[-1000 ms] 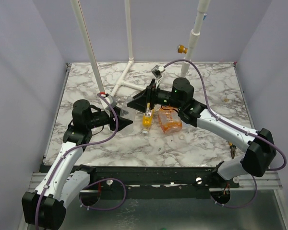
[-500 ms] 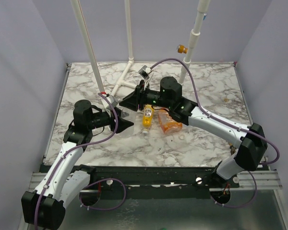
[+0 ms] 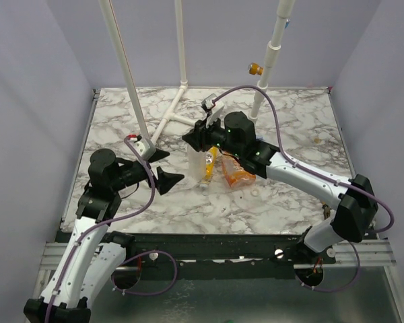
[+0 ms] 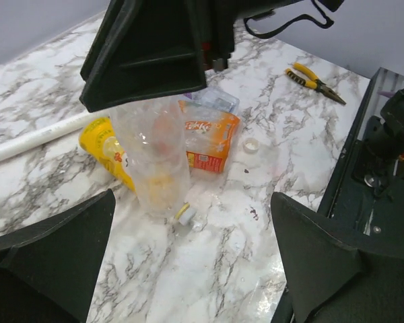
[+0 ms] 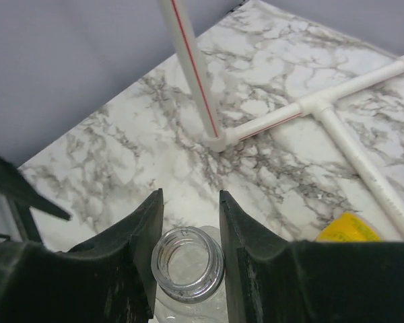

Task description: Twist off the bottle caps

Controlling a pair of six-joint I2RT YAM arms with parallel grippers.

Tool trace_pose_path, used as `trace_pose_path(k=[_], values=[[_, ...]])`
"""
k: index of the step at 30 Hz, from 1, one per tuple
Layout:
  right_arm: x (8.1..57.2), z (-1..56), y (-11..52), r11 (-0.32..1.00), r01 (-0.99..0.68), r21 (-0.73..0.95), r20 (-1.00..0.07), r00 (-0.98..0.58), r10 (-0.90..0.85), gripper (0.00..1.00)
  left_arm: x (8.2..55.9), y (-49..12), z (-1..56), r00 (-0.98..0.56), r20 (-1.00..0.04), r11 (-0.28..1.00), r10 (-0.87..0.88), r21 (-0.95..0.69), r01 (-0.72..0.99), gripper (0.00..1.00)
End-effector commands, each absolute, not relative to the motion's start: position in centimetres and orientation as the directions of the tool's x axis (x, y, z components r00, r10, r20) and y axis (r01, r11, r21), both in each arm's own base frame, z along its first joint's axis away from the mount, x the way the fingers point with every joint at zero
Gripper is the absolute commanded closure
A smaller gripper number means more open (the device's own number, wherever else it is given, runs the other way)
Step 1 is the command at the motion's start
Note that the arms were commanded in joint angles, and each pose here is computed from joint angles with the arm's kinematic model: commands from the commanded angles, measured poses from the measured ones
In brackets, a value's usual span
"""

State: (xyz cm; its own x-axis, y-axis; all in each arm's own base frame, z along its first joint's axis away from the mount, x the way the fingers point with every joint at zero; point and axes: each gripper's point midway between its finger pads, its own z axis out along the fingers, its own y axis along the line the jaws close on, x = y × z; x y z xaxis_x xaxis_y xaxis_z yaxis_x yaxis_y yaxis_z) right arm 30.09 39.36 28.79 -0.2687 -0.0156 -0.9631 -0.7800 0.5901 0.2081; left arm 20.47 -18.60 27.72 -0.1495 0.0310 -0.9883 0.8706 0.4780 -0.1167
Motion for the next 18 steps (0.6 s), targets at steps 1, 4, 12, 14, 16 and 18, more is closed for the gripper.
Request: trace_pose_path(k=[1,4,12,14,16,18], values=[[35.7,29.1,39.1,0.716,-0.693,0.076,-0.993,-0.116,-0.007,0.96,19.9,-16.9,27.9,-0.135,-0.989,0.571,0.066,-0.074,0.818,0.01],[39.2,28.5,39.8,0.746,-0.662,0.068,-0.996,-0.090,0.010,0.97,19.4,-16.5,28.4,-0.123,-0.990,0.581,0.069,-0.060,0.811,0.01],[46.0,25.8,41.2,0.790,-0.612,0.039,-0.999,-0.044,0.016,0.95,18.9,-16.1,28.3,-0.138,-0.986,0.594,0.091,-0.058,0.803,0.01],[47.0,25.4,41.4,0.798,-0.602,0.025,-1.000,-0.022,0.014,0.94,18.9,-16.0,28.4,-0.139,-0.986,0.601,0.094,-0.055,0.798,0.01],[47.6,25.3,41.4,0.804,-0.595,0.017,-1.000,-0.002,0.020,0.93,19.1,-15.7,28.5,-0.134,-0.986,0.613,0.101,-0.044,0.789,0.01],[48.0,25.1,41.6,0.806,-0.592,0.017,-1.000,0.007,0.027,0.92,19.2,-15.5,28.4,-0.126,-0.986,0.625,0.109,-0.031,0.780,0.01]])
